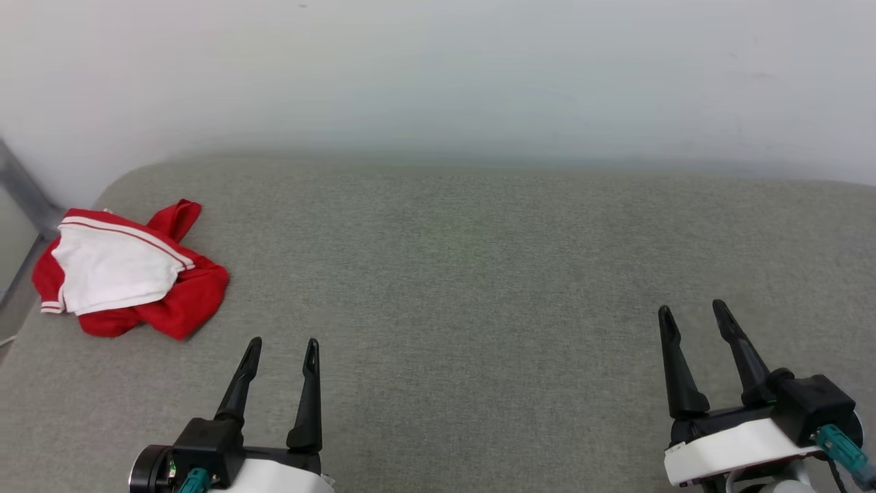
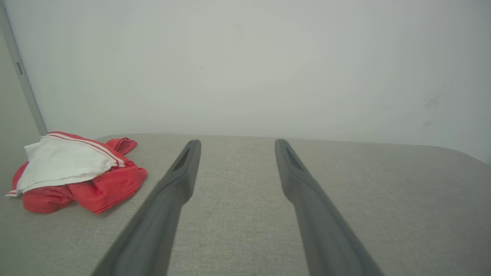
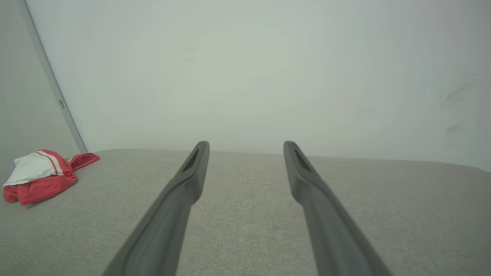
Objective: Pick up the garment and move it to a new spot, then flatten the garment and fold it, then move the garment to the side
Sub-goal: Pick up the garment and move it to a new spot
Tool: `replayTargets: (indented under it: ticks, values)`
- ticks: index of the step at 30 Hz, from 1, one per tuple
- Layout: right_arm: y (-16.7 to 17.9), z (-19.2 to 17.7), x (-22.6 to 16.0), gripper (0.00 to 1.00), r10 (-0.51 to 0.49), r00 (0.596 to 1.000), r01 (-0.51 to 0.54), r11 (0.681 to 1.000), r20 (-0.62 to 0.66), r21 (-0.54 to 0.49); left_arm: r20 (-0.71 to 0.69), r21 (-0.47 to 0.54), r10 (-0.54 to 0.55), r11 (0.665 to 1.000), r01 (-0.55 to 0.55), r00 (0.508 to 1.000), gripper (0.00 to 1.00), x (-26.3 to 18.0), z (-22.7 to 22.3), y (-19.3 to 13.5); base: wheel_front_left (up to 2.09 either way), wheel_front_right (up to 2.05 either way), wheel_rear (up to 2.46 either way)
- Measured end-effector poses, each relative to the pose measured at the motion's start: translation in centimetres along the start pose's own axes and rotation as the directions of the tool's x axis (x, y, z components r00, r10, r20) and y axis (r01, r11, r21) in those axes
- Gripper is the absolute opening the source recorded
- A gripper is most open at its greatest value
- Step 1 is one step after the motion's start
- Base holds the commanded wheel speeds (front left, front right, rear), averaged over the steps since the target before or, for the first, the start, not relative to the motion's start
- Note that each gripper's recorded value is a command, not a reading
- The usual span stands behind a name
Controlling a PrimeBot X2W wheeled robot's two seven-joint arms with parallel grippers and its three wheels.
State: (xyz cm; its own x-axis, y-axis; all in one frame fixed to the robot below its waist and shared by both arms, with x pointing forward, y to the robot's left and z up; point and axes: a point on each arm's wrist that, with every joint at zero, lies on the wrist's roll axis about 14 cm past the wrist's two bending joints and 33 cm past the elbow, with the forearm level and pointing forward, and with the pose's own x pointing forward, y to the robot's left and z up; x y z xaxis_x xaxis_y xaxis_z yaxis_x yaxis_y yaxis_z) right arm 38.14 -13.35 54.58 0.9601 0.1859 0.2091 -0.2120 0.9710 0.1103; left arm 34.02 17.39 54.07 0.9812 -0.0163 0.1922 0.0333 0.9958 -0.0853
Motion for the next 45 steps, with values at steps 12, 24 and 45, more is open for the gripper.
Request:
replayTargets:
  ticks: [12,24,45]
  values:
    - [5.9,-1.6,1.8,1.0,0.174,0.984,-0.172,0.984,-0.034,0.052,0.011,0.045,0.17,0.984,-0.17,0.985,1.0,-3.9,0.9,4.9,0.0,0.0,0.0]
    - [12.4,-2.6,2.7,1.0,0.355,0.934,-0.349,0.932,-0.047,0.101,0.032,0.075,0.318,0.945,-0.319,0.948,1.0,-8.5,2.0,8.7,0.0,0.0,0.0]
    - [15.9,-3.3,2.9,1.0,0.445,0.893,-0.435,0.89,-0.057,0.14,0.032,0.087,0.409,0.908,-0.411,0.912,1.0,-11.4,2.2,10.8,0.0,0.0,0.0]
